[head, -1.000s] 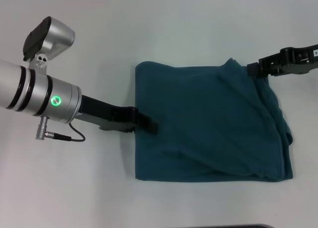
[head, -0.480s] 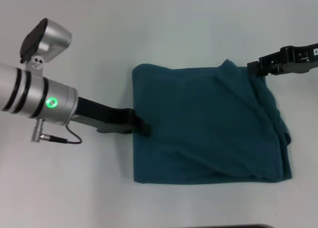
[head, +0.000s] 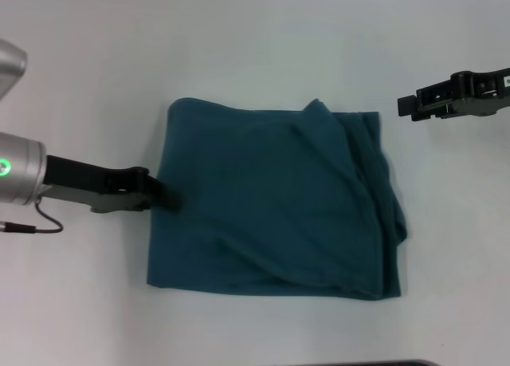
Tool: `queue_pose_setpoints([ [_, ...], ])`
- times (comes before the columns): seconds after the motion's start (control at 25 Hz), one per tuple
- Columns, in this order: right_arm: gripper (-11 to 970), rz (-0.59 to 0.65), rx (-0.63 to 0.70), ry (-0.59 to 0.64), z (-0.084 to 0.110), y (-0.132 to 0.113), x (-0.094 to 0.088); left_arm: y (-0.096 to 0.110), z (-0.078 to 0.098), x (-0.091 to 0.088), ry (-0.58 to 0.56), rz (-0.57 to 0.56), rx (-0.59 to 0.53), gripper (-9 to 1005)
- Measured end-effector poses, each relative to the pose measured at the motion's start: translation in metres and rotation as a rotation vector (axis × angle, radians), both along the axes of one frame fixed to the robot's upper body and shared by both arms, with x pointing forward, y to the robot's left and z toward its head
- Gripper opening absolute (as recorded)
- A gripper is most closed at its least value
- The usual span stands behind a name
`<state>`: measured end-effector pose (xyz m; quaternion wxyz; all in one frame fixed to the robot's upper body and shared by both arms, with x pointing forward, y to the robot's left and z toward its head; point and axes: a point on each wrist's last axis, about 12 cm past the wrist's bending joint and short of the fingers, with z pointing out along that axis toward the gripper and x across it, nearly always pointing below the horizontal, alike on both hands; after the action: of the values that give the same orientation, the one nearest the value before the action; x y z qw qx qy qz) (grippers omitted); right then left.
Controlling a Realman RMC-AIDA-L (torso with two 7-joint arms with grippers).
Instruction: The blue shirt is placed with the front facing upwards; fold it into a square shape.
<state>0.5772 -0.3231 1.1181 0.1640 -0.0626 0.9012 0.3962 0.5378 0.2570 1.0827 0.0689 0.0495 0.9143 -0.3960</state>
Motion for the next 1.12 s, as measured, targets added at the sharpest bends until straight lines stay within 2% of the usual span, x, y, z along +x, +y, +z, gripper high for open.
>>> queue_pose_setpoints([
  [0.4, 415, 0.002, 0.007, -0.006, 0.002, 0.003, 0.002, 0.013, 0.003, -0.003, -0.022, -0.007, -0.039, 193],
  [0.56, 415, 0.004, 0.008, -0.010, 0.003, 0.004, 0.004, 0.025, 0.003, -0.003, -0.015, 0.022, -0.013, 211],
  [0.72, 415, 0.009, 0.011, -0.014, 0.005, 0.005, 0.005, 0.051, 0.011, -0.004, -0.026, 0.124, -0.003, 341],
  [0.84, 415, 0.020, 0.034, -0.018, 0.008, 0.009, 0.006, 0.070, 0.029, -0.010, -0.111, 0.193, -0.059, 434],
  [1.0, 415, 0.103, 0.104, -0.009, 0.017, 0.030, 0.008, 0.080, 0.044, -0.019, -0.174, 0.201, -0.172, 548],
  [1.12, 415, 0.191, 0.119, 0.018, 0.022, 0.054, 0.010, 0.086, 0.049, -0.022, -0.189, 0.217, -0.205, 633],
])
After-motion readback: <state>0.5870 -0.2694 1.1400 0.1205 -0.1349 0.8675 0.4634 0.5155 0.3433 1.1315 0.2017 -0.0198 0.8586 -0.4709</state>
